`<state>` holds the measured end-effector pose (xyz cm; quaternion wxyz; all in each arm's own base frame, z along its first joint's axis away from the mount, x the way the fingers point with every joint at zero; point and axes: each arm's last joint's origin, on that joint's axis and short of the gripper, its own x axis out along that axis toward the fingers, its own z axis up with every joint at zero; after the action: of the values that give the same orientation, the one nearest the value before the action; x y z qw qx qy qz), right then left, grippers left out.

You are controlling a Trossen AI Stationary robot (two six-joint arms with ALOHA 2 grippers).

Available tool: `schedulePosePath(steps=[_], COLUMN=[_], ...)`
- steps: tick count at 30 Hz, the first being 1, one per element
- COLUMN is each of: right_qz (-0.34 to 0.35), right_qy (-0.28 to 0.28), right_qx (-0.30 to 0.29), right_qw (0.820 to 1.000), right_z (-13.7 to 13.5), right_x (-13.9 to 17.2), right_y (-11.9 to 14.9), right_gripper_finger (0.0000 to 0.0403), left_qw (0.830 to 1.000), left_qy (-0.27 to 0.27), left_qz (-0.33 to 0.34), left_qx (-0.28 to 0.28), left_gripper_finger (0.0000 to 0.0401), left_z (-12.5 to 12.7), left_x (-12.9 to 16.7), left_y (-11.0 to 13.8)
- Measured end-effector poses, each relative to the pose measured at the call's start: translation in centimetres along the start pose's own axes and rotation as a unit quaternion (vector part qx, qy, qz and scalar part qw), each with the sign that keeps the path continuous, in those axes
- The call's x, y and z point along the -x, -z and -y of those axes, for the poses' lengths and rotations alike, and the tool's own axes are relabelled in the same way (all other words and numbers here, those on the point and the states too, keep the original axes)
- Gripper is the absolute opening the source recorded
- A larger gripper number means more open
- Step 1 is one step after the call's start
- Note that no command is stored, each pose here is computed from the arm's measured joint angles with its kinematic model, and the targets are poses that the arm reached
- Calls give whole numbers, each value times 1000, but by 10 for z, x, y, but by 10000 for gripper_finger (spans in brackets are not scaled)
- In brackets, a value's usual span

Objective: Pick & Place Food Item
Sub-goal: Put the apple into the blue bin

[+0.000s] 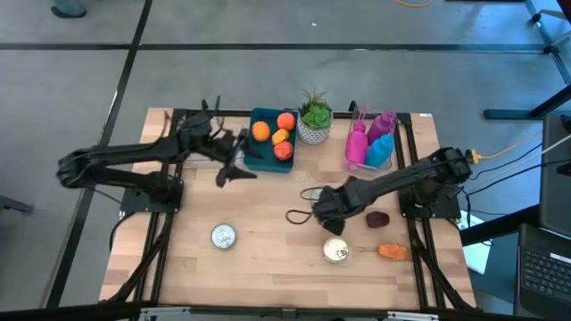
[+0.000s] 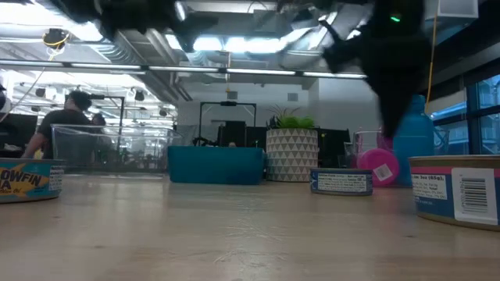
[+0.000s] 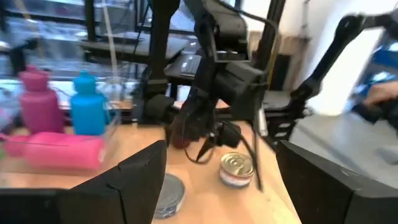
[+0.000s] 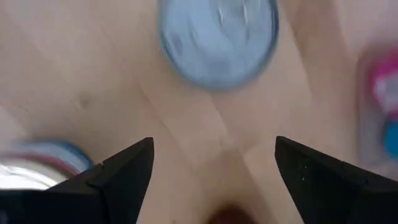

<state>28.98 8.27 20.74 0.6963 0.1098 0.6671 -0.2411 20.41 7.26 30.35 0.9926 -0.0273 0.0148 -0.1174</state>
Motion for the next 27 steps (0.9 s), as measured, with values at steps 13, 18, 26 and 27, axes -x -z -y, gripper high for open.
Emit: schedulePosePath(steps=[13,18,26,27], right_qz=[-45,-62,-130,-139], right_qy=[-58,-59,-15,-12], right_qx=[-117,-104,-84,-84], right_qw=[990,991,988,987], right_z=[36,37,47,49], right_x=[10,9,-25,-30], right_y=[77,87,106,109], right_gripper_finger=[293,292,292,292], left_qw=[990,988,985,985], left_qy=[-79,-86,-97,-96], left_qz=[-115,-123,-132,-132], left_qx=[-29,-47,-49,-49], left_gripper_finger=[292,292,292,292], left_z=[56,61,63,63], left_x=[17,13,9,8], left_y=[9,11,14,14])
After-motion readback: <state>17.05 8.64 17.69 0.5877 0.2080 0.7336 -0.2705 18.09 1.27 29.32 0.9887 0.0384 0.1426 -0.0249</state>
